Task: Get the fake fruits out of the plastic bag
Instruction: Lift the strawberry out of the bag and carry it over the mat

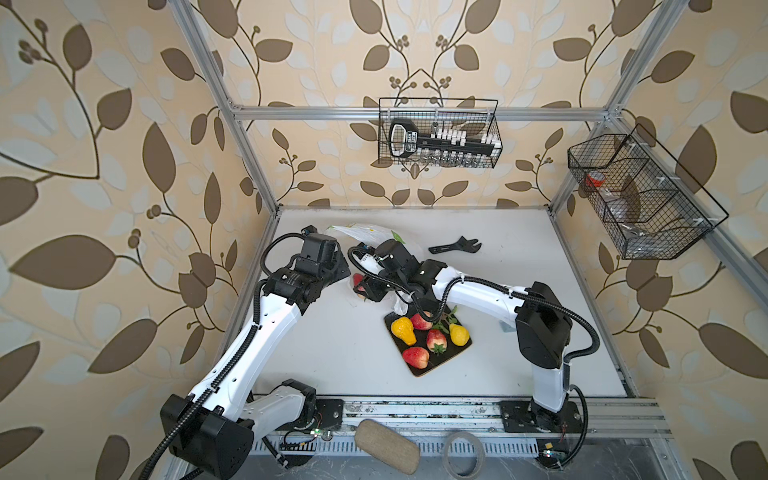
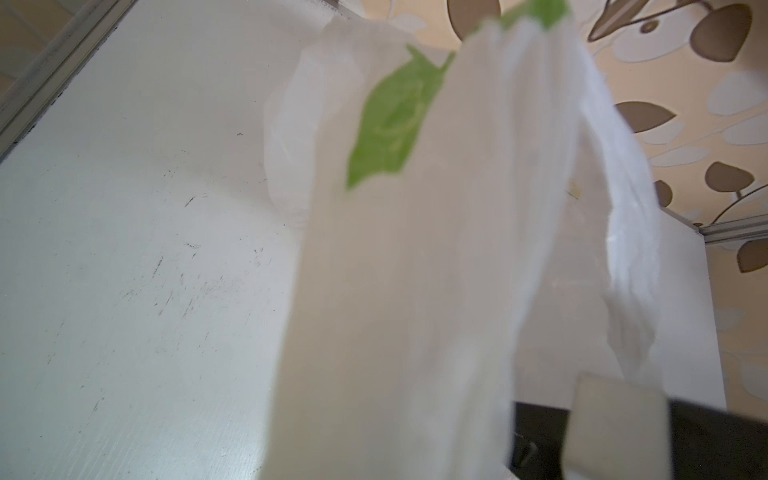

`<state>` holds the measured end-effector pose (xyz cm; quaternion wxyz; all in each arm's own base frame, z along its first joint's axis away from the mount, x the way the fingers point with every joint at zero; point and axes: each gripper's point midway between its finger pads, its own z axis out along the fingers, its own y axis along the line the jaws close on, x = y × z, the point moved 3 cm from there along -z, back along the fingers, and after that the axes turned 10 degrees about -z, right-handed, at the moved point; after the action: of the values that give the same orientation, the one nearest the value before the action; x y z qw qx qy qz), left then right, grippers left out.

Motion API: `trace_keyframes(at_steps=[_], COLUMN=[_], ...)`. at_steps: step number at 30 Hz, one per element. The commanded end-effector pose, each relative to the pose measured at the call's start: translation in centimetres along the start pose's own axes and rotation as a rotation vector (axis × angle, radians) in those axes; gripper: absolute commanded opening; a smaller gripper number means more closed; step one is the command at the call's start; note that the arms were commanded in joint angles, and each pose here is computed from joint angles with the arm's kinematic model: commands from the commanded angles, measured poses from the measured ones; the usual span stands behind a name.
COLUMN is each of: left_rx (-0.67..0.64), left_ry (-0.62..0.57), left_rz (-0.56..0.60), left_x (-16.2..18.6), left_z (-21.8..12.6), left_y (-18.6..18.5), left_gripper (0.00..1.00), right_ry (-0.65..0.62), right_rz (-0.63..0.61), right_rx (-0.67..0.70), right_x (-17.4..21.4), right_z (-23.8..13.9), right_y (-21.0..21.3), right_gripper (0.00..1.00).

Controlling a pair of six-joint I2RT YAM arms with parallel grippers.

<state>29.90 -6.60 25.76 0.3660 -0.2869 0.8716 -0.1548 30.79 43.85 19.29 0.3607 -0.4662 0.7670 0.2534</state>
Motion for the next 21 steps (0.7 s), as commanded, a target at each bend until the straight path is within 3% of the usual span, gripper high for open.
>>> trace_keyframes(at_steps=[1,11,17,21], left_rx=[0.043,0.050,0.057,0.056], left_ry=[-0.013,0.083,0.083,0.085], left_rz=[-0.003,0.012,0.018,0.019], left_x=[-1.2,0.9,1.1,0.8], left_z=[-0.2,0.6,0.6,0.7], left_y=[-0.8,0.0,0.1,-0.2], left_gripper=[0.00,0.00,0.00,0.00], right_ry=[-0.022,-0.146,-0.159,-0.104], right_rz=[-0.047,-0.038,0.025,0.145], right_rx=[-0.066,-0.183,-0.176,-0.024], right_x=[-0.7,-3.6,-0.8,3.3], right_z=[-2.2,-10.3,-14.9,-16.3], right_y=[1.4,4.5,5.0,2.0], right_gripper=[0.40,0.40,0.40,0.40])
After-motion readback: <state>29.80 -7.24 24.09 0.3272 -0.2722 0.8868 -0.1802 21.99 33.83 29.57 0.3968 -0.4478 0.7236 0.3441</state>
